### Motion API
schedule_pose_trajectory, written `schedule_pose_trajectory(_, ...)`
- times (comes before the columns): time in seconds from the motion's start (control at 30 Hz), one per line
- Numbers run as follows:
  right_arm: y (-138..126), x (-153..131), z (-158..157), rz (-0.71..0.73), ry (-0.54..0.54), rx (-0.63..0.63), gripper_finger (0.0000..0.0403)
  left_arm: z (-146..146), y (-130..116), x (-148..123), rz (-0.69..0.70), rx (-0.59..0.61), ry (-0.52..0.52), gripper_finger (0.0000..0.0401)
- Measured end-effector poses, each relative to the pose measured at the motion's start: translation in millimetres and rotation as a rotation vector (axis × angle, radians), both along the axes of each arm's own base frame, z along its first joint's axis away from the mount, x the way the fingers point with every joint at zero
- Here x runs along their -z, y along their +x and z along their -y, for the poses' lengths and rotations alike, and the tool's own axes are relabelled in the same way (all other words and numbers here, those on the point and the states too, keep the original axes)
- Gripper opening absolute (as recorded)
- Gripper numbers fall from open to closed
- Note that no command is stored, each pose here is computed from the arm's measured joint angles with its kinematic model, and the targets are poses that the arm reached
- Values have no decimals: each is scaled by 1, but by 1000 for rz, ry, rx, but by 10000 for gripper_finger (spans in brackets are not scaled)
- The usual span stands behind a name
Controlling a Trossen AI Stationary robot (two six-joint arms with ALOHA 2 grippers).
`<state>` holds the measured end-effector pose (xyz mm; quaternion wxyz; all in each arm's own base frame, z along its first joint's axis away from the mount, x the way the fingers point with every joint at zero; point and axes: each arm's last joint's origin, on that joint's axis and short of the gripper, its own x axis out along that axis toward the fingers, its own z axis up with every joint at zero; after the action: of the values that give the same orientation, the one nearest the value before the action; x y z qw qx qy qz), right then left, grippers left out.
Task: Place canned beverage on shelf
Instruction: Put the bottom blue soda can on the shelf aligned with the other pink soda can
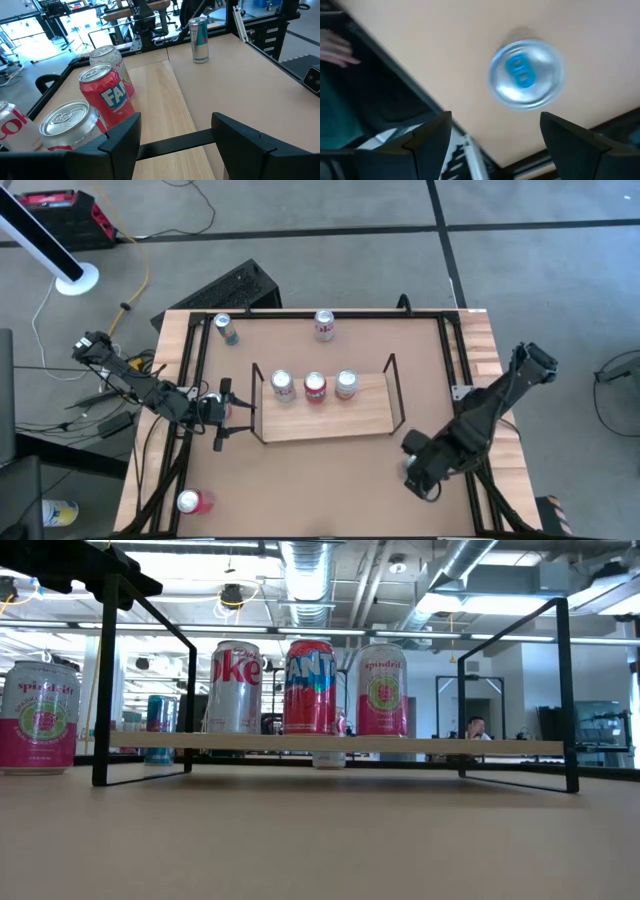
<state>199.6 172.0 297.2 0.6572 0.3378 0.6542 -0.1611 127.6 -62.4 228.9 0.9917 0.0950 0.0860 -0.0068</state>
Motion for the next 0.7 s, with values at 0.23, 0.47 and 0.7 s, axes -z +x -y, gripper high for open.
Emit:
schedule_pose_trajectory(0.23,8,0,9,47,-31,-9,327,0,0,0,0,0,0,228)
schedule_pose_trajectory(0.47,11,0,13,46,-32,10,327,0,0,0,0,0,0,228)
schedule_pose_trajectory(0.7,11,0,13,69,-44,-96,327,0,0,0,0,0,0,228)
